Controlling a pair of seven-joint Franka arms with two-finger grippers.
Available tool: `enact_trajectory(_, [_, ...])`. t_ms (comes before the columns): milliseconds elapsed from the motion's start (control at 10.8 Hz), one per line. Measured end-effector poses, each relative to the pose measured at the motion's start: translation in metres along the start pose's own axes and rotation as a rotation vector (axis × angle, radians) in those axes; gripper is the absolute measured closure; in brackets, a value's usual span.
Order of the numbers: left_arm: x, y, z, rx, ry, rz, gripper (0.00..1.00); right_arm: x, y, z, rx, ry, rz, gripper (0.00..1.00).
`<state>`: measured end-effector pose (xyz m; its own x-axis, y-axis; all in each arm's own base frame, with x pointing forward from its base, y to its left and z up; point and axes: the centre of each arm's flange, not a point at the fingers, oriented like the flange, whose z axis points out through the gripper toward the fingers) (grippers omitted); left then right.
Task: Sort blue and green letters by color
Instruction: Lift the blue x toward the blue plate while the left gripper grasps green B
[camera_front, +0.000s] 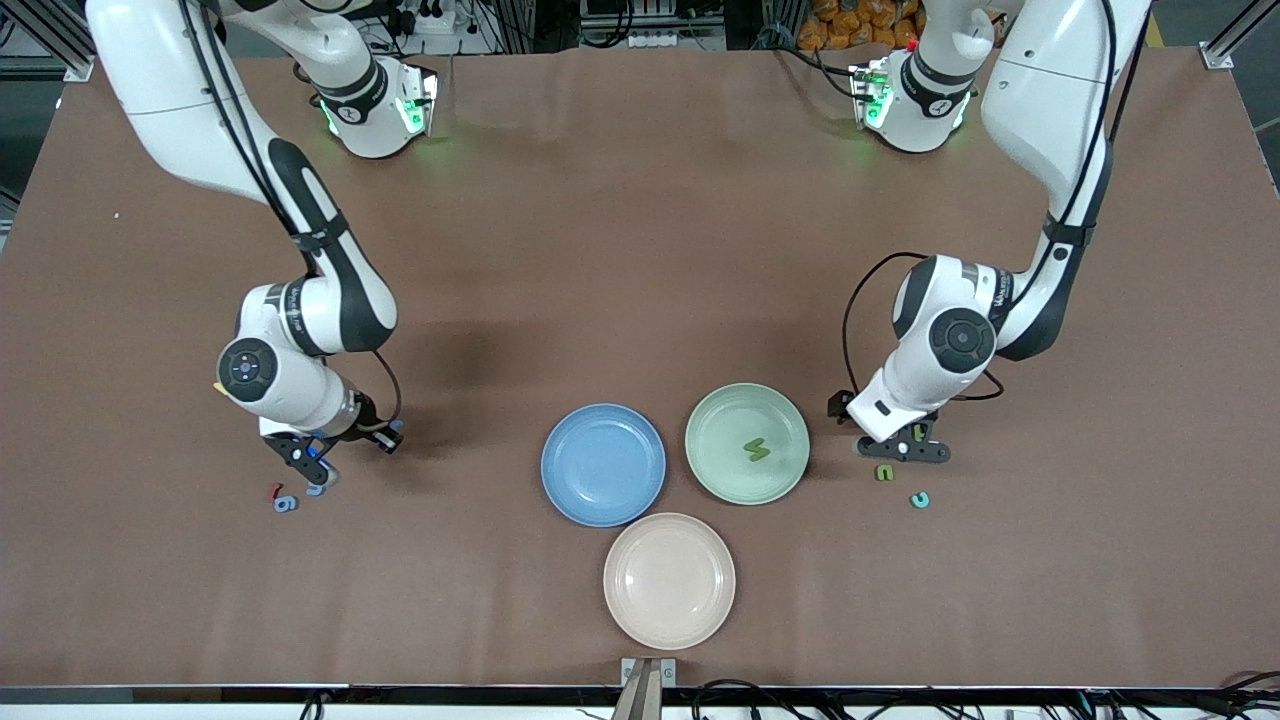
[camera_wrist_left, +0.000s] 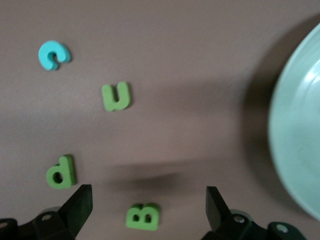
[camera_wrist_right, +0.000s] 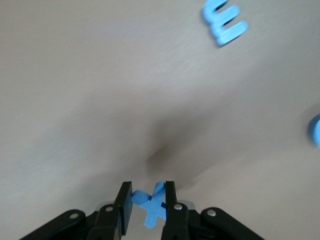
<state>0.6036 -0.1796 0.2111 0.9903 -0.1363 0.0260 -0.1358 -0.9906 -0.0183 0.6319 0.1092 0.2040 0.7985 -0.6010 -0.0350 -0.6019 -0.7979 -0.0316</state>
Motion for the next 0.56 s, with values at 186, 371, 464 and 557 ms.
enact_trajectory(186, [-0.022, -0.015, 0.014, -0.003, 0.010, 0.022, 0.00, -0.018, -0.033, -0.016, -0.001, -0.006, 0.051, 0.69])
enact_trajectory(371, [-0.041, -0.017, 0.027, -0.008, 0.013, 0.027, 0.00, -0.041, -0.070, -0.032, 0.021, 0.003, 0.115, 0.69])
enact_trajectory(464, [-0.047, -0.016, 0.031, -0.009, 0.009, 0.030, 0.00, -0.056, -0.088, -0.037, 0.043, -0.005, 0.147, 0.69])
enact_trajectory(557, [-0.050, -0.015, 0.034, -0.009, 0.004, 0.031, 0.04, -0.071, -0.106, -0.042, 0.073, -0.027, 0.183, 0.69])
